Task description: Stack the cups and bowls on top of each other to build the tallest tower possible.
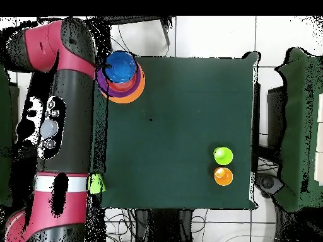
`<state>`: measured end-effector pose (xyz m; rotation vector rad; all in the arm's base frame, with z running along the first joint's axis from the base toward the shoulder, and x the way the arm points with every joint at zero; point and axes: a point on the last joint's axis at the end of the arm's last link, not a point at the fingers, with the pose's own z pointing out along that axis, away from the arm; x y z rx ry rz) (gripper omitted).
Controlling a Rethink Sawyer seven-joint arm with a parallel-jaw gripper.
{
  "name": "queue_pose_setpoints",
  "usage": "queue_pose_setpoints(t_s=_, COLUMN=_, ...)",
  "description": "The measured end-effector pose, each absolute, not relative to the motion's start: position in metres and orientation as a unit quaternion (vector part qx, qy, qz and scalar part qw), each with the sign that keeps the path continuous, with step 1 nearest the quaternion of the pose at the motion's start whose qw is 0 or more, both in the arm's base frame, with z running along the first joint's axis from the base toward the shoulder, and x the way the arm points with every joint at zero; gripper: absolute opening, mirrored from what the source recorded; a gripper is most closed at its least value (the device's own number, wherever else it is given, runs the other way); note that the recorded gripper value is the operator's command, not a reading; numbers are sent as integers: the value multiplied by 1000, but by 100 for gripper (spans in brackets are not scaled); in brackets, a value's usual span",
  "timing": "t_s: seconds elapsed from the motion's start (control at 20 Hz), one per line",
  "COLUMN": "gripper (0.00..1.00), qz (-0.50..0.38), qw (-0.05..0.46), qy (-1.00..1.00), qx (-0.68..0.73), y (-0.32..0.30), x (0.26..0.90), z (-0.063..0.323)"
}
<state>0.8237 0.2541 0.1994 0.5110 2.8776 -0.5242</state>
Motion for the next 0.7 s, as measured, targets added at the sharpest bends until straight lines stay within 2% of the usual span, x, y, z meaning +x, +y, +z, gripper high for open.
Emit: queue_pose_setpoints(t_s=0.7, gripper=100, qz=-128, qw=61, qy=976, qx=168, y=230, x=810, z=251)
